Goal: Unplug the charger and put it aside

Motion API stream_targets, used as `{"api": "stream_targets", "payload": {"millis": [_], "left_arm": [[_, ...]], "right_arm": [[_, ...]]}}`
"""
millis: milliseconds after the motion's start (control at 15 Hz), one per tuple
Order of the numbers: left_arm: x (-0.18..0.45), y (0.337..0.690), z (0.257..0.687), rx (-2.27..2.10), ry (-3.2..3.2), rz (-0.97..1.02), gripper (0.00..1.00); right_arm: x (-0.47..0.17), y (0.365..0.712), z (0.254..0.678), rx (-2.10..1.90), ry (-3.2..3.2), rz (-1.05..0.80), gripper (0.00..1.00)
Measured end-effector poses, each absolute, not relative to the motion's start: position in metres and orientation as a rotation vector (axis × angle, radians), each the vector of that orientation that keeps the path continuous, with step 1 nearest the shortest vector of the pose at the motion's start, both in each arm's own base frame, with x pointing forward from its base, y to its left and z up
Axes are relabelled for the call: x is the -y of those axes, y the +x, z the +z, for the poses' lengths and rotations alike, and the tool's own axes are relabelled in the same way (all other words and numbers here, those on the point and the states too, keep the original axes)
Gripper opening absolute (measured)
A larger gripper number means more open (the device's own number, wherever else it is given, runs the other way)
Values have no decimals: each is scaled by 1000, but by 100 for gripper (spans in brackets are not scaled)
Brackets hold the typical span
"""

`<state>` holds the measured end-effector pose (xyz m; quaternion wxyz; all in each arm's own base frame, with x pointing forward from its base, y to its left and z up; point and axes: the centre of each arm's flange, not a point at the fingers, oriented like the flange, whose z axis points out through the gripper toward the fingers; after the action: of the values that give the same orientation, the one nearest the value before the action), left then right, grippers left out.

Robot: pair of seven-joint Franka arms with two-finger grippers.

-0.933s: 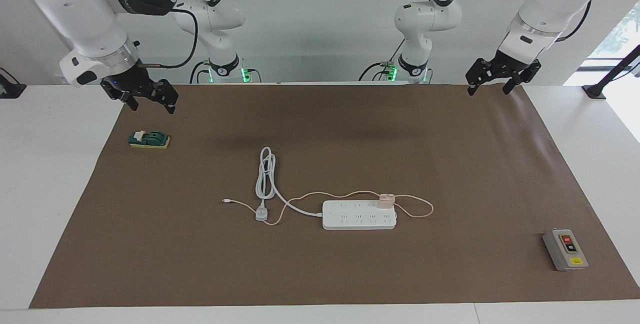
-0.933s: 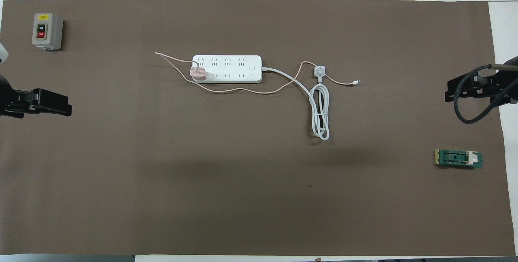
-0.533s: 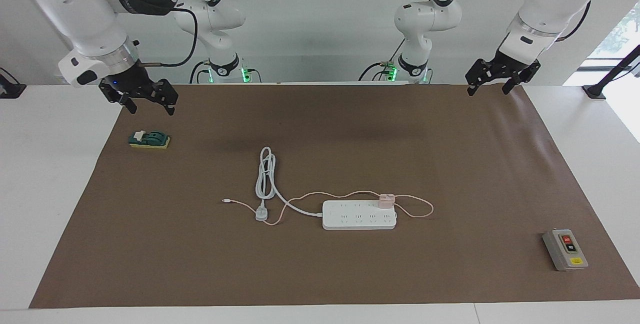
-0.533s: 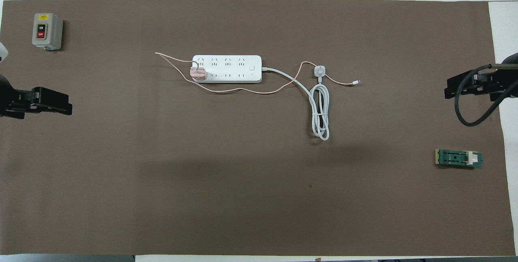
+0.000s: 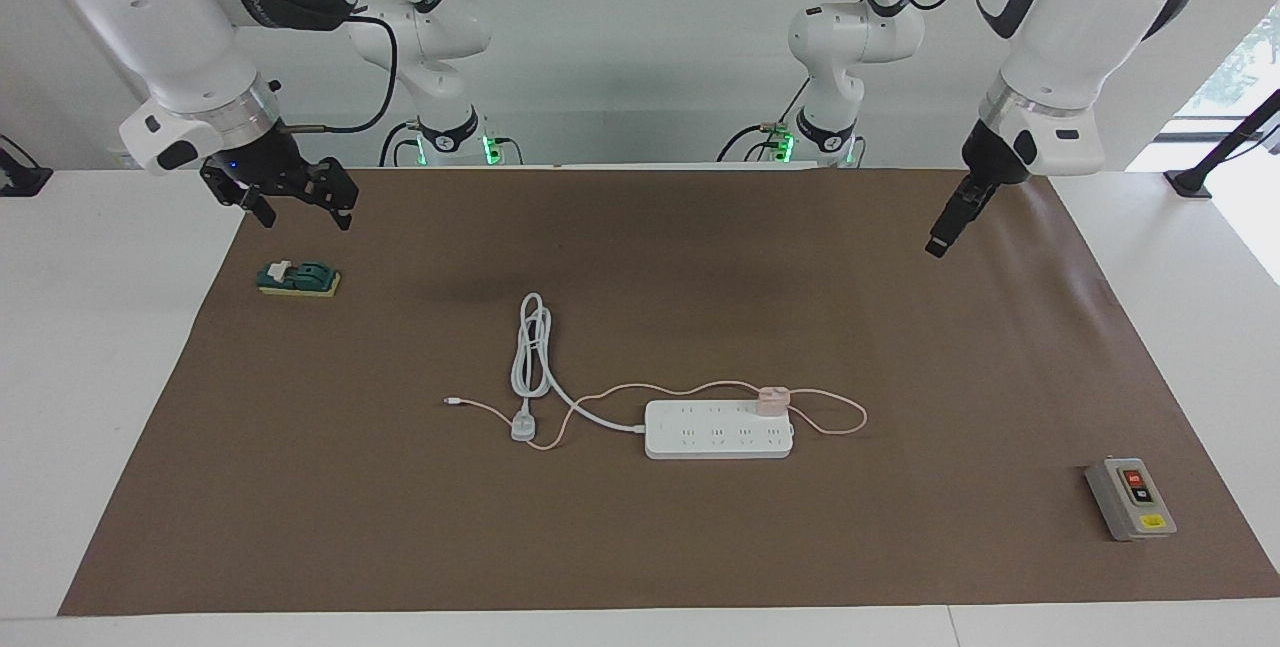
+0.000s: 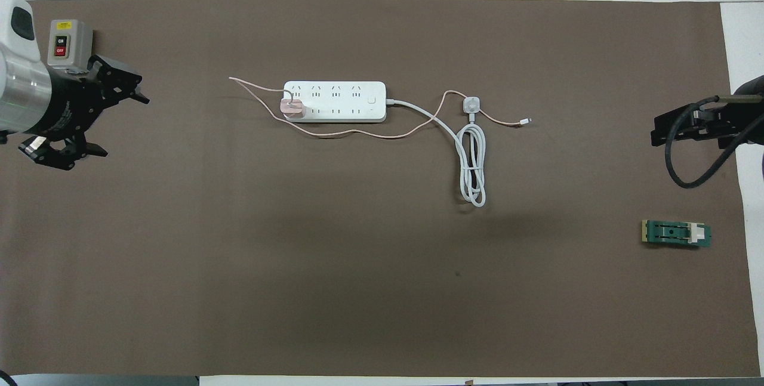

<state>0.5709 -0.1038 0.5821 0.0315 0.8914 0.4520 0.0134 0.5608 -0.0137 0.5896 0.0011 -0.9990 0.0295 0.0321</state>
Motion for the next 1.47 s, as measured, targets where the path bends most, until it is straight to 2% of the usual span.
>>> {"api": "stream_targets", "payload": {"millis": [200,400,467,533,867,1067,1467], "left_arm": [[134,600,549,-1670,2612,20,100],[164,631,515,-1816,2513,-8,100],[178,653,492,-1915,2438,1,100],[187,660,484,-1963,2403,38,100],[244,676,436,-2104,2317,71,100],[245,683,424,-2144,2291,66,100],[258,681,402,-2187,2282,39,100]], "right_arm": [[7,560,583,-200,-3066,122,100],[-7,565,579,-671,-2955,104,100],[-41,571,569,-908,-2868,123,100],[-58,577,561,-1046,-2784,128,100],[-139,608,504,-1487,-2462,207,100],[-179,624,478,-1627,-2230,230,100],[-219,644,418,-1775,-2044,370,100]]}}
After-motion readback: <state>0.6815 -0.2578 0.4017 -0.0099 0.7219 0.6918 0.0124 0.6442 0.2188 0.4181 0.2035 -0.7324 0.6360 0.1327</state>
